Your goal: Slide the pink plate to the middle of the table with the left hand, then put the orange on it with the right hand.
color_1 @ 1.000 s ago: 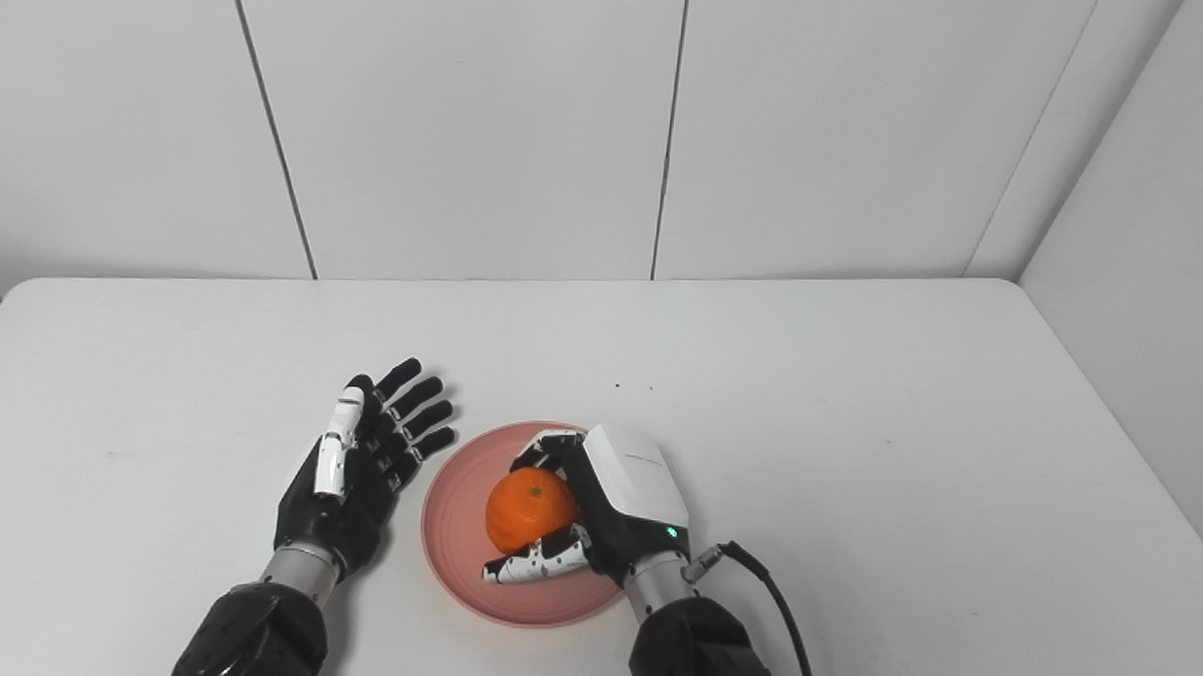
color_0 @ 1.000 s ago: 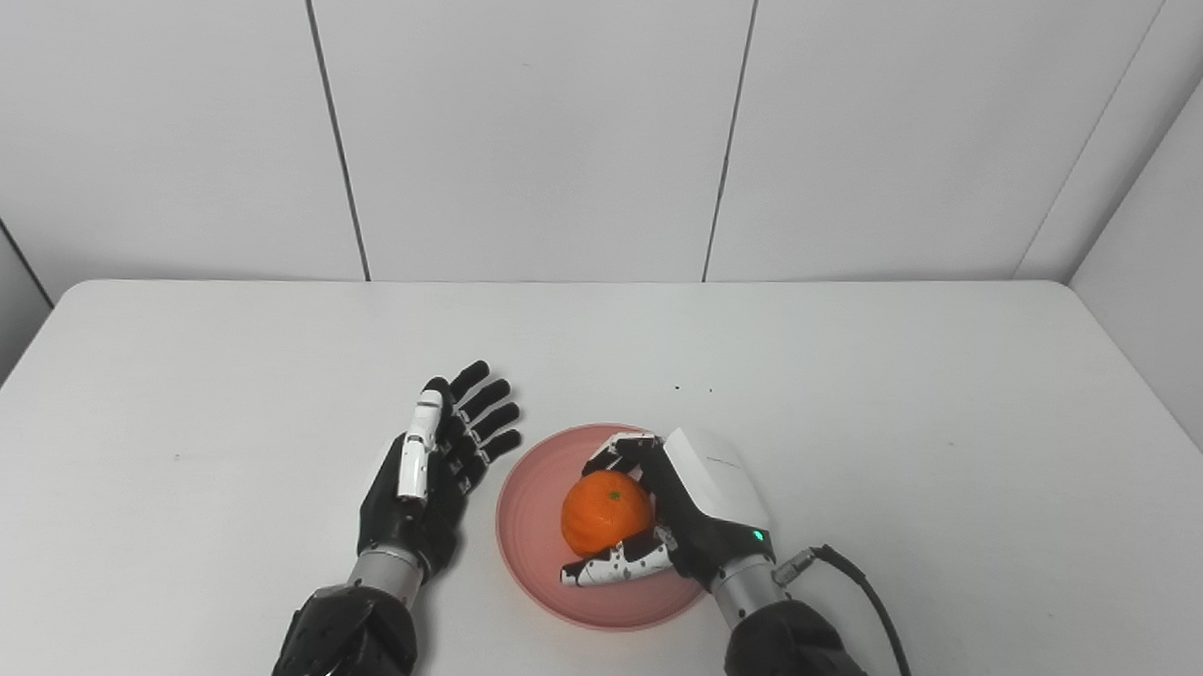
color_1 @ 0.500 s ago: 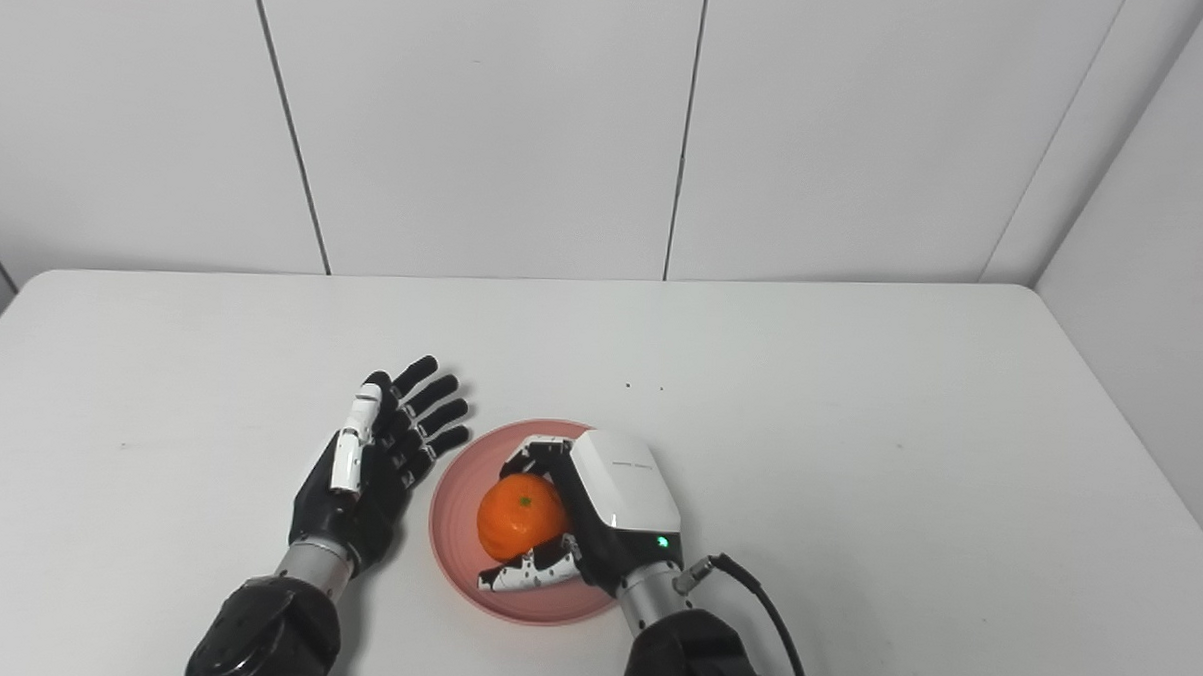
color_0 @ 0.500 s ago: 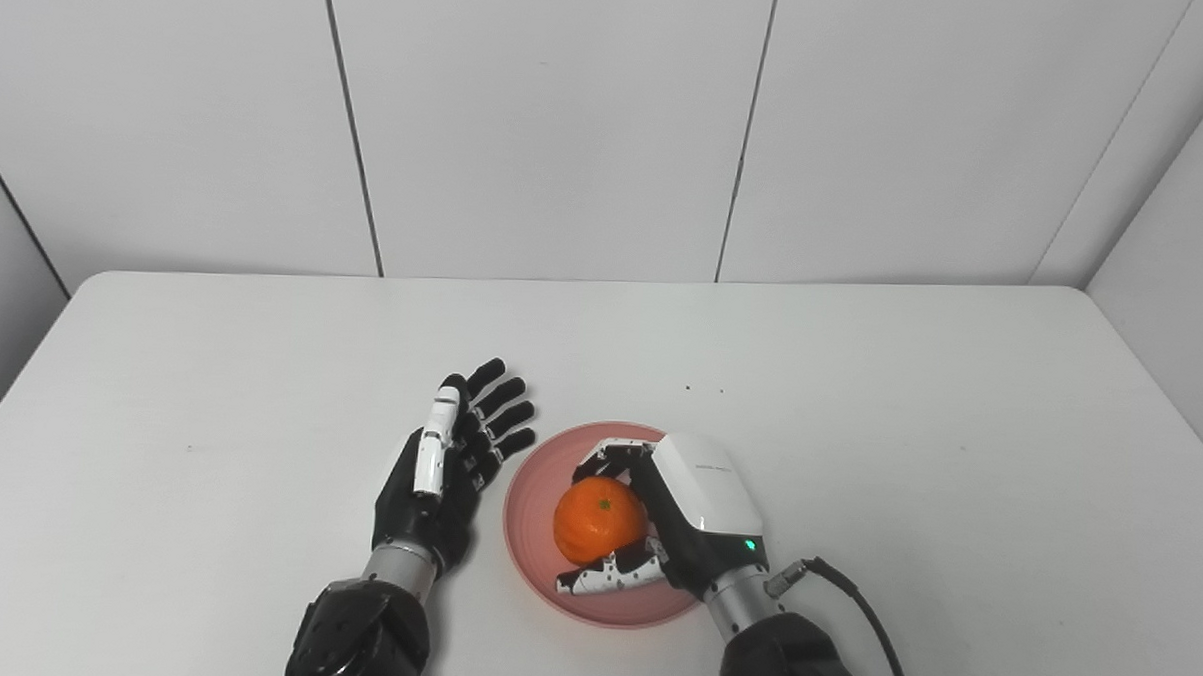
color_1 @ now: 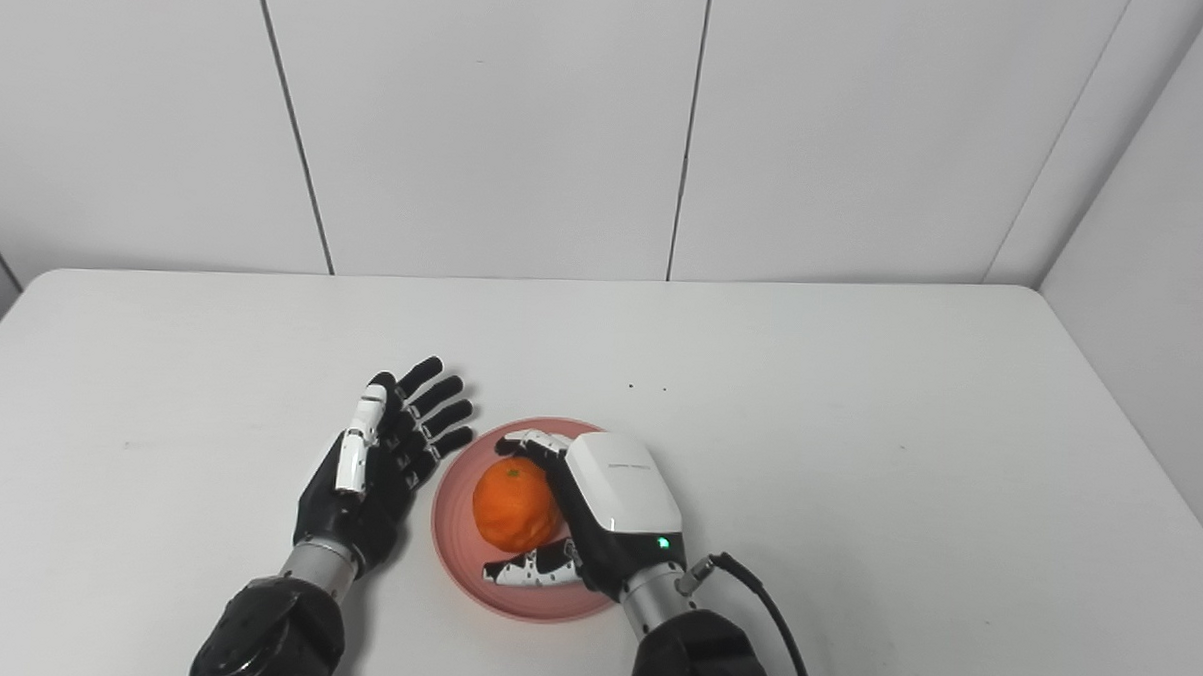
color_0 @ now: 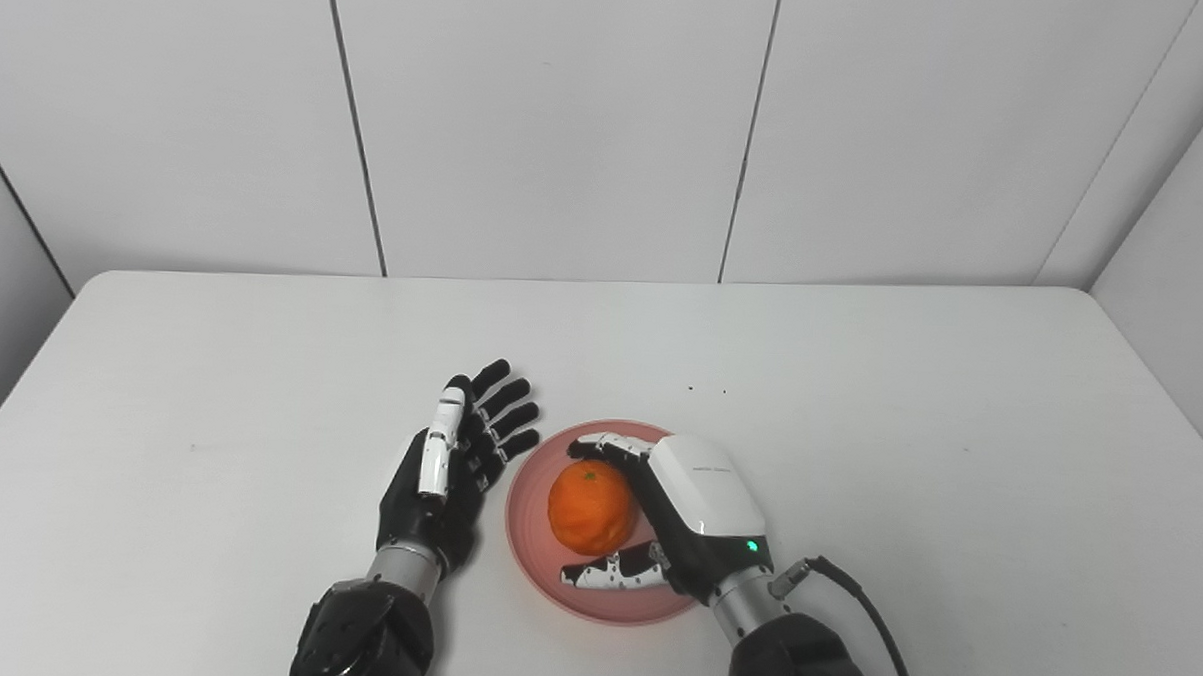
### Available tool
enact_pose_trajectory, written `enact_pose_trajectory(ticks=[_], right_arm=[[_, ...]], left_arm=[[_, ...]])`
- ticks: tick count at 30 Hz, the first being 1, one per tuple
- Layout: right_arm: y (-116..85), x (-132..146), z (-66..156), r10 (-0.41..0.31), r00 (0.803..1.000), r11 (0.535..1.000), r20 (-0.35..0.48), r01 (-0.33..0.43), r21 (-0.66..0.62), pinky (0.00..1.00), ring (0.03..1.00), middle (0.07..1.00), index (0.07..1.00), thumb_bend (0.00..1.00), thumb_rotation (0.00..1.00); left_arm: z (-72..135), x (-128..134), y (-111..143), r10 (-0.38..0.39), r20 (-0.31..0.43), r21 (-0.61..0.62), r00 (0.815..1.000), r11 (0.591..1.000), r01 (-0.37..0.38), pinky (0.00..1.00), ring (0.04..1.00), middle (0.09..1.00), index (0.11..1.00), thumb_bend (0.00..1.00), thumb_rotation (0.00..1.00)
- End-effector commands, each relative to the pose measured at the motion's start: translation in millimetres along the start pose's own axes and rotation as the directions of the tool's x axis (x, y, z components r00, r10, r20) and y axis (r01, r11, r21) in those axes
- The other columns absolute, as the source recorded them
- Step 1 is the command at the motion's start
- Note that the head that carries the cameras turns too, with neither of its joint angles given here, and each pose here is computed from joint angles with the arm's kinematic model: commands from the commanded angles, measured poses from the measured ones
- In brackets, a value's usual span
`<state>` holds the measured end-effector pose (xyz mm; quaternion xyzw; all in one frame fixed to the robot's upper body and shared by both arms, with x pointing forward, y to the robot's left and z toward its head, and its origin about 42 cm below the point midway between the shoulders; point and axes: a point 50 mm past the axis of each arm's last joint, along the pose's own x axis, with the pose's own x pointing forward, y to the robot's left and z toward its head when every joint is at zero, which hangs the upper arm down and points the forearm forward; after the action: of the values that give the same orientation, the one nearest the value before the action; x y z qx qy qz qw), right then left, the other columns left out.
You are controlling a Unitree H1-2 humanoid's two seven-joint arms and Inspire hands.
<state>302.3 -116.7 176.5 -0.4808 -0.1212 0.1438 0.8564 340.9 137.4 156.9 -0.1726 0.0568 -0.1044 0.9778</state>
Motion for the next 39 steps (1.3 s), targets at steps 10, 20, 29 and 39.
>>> enact_pose_trajectory(ticks=[10, 20, 29, 39], right_arm=[[-29.3, -8.4, 5.4, -0.109, 0.994, 0.989, 0.024, 0.106, 0.107, 0.76, 0.825, 0.851, 0.874, 1.00, 0.42], [-36.6, -26.0, -6.6, -0.324, 0.946, 0.886, -0.027, 0.313, 0.343, 0.80, 0.884, 0.917, 0.925, 0.90, 0.75], [-39.3, -37.6, -26.1, -0.350, 0.911, 0.760, -0.216, 0.411, 0.503, 0.86, 0.912, 0.924, 0.928, 0.69, 1.00], [-29.4, -43.0, -40.1, -0.339, 0.892, 0.638, -0.299, 0.452, 0.623, 0.89, 0.922, 0.938, 0.928, 0.48, 1.00]], left_arm=[[11.3, -3.5, -7.0, -0.028, 0.058, 0.015, 0.998, 1.000, 0.028, 0.81, 0.827, 0.840, 0.835, 0.38, 1.00], [14.9, -9.4, -5.8, -0.009, 0.072, 0.044, 0.997, 0.999, 0.006, 0.81, 0.831, 0.849, 0.843, 0.39, 1.00], [16.5, -15.3, -4.8, 0.000, 0.081, 0.058, 0.997, 0.998, -0.005, 0.81, 0.839, 0.856, 0.847, 0.39, 1.00], [14.8, -23.9, -5.7, -0.042, 0.085, 0.099, 0.995, 0.994, 0.033, 0.88, 0.895, 0.915, 0.902, 0.38, 1.00]])
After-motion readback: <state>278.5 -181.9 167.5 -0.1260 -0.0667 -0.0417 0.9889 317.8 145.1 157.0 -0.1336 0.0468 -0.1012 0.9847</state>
